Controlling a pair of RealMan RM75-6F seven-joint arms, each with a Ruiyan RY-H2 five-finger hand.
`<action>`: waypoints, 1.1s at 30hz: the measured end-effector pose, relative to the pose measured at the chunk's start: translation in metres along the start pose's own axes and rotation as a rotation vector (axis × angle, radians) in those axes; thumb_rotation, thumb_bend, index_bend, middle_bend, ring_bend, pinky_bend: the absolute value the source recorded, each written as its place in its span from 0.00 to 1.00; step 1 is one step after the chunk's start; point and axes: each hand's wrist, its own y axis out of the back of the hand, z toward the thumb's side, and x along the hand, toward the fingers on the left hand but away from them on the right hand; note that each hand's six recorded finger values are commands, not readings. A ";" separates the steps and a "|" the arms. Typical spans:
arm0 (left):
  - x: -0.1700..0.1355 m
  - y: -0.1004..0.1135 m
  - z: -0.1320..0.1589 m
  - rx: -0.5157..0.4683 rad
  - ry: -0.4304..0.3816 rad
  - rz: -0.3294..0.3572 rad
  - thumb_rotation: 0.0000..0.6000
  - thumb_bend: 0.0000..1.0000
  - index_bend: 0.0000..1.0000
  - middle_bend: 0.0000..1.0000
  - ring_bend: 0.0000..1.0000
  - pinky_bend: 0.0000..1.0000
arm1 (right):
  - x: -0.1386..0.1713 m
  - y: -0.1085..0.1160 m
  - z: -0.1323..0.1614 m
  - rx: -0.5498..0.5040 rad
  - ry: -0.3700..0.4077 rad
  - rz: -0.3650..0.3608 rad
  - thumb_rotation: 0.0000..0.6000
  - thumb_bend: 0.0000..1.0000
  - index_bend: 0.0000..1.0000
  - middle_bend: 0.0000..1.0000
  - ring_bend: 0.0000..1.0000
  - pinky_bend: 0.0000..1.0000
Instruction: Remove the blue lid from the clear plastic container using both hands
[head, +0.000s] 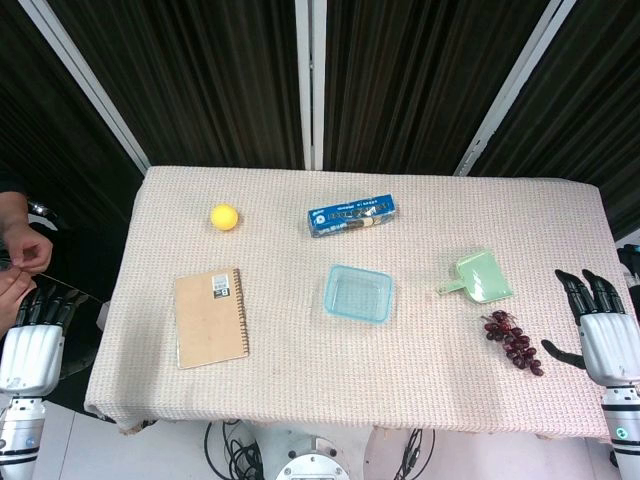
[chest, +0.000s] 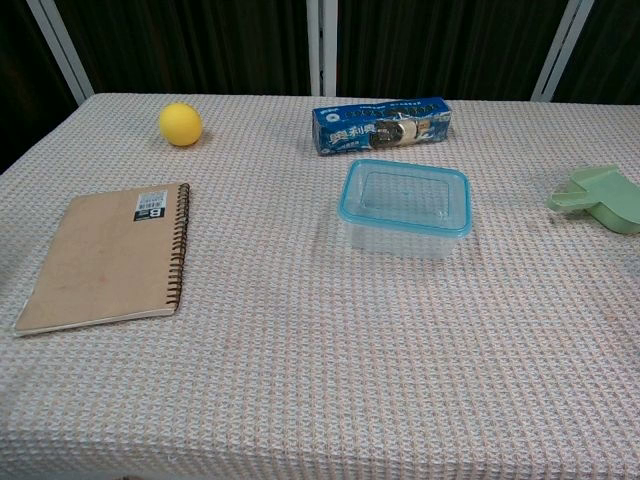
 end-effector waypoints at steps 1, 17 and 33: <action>0.000 -0.002 0.000 0.001 0.000 -0.007 1.00 0.00 0.22 0.17 0.06 0.09 | 0.000 -0.002 0.001 -0.001 0.002 0.005 1.00 0.00 0.00 0.13 0.02 0.09; 0.011 -0.009 0.012 -0.008 -0.051 -0.023 1.00 0.00 0.22 0.17 0.06 0.09 | -0.059 -0.026 0.048 0.007 0.189 0.076 1.00 0.00 0.00 0.12 0.02 0.09; 0.009 -0.004 0.021 0.019 -0.065 -0.033 1.00 0.00 0.22 0.17 0.06 0.09 | -0.194 -0.088 0.158 0.122 0.412 0.176 1.00 0.00 0.00 0.06 0.00 0.00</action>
